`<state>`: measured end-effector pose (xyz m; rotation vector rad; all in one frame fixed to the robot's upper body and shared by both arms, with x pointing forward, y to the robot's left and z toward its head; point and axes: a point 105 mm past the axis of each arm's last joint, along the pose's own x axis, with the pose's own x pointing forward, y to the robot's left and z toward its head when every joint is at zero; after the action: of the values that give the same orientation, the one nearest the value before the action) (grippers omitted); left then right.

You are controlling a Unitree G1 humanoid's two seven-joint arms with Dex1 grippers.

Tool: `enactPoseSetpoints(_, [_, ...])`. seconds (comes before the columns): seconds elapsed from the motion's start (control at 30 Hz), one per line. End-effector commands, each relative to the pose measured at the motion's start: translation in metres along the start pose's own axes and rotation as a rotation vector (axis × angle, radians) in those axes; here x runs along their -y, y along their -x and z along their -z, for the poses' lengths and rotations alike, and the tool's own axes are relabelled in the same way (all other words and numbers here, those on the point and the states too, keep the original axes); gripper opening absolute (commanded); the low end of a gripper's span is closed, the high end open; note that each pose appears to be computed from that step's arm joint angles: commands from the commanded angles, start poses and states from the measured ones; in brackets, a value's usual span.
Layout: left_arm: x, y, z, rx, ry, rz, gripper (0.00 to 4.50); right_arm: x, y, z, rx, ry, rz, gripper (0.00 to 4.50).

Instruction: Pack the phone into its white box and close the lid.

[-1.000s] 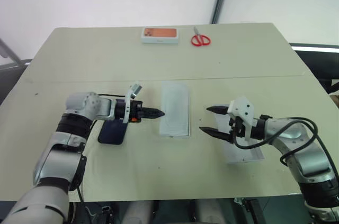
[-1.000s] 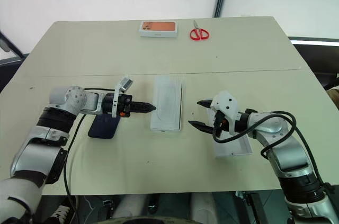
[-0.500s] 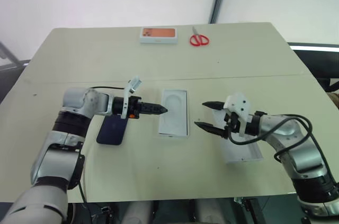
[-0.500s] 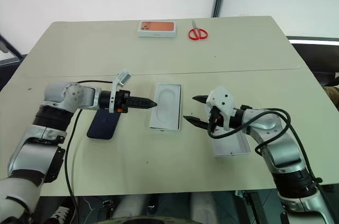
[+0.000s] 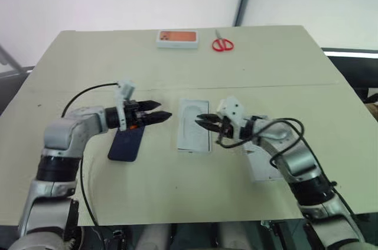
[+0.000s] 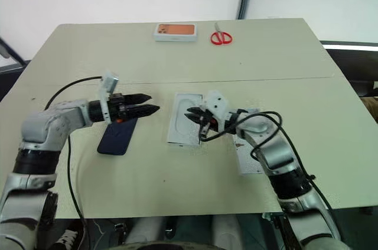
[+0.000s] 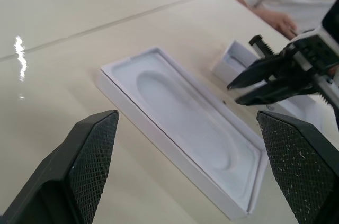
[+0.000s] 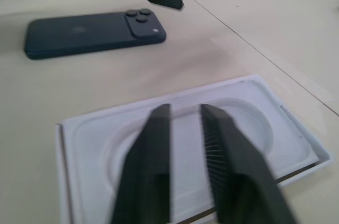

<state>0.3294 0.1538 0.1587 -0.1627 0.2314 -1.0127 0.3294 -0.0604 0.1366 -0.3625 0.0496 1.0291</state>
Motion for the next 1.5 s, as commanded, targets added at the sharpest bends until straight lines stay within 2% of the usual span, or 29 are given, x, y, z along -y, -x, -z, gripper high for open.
enactPoseSetpoints(0.03, [0.001, 0.025, -0.012, 0.154, -0.098, -0.056, 4.43, 0.002, -0.02, -0.001, -0.042, 0.087, 0.026, 0.05])
enactPoseSetpoints(0.1, [0.001, 0.034, -0.002, 0.153, -0.096, -0.077, 4.43, -0.001, -0.028, 0.001, -0.051, 0.079, 0.013, 0.05])
enactPoseSetpoints(0.2, [0.002, 0.039, -0.006, 0.238, -0.079, -0.101, 4.43, -0.008, -0.032, 0.011, -0.101, 0.106, -0.03, 0.05])
enactPoseSetpoints(0.3, [0.006, 0.038, 0.0, 0.229, -0.091, -0.102, 4.43, -0.012, -0.028, 0.031, -0.196, 0.161, -0.07, 0.05])
enactPoseSetpoints(0.37, [0.008, 0.038, 0.001, 0.23, -0.09, -0.1, 4.43, -0.012, -0.025, 0.033, -0.208, 0.143, -0.084, 0.05])
enactPoseSetpoints(0.67, [0.008, 0.032, 0.001, 0.231, -0.09, -0.1, 4.43, -0.012, -0.022, 0.031, -0.203, 0.122, -0.105, 0.05])
enactPoseSetpoints(1.27, [0.009, 0.024, -0.006, 0.243, -0.097, -0.092, 4.43, -0.005, -0.005, 0.043, -0.359, 0.231, -0.103, 0.05])
enactPoseSetpoints(1.43, [0.008, 0.024, -0.005, 0.242, -0.093, -0.097, 4.43, -0.012, -0.005, 0.037, -0.339, 0.256, -0.133, 0.05])
enactPoseSetpoints(1.5, [0.009, 0.024, -0.005, 0.245, -0.084, -0.093, 4.43, -0.015, -0.011, 0.025, -0.273, 0.221, -0.133, 0.05])
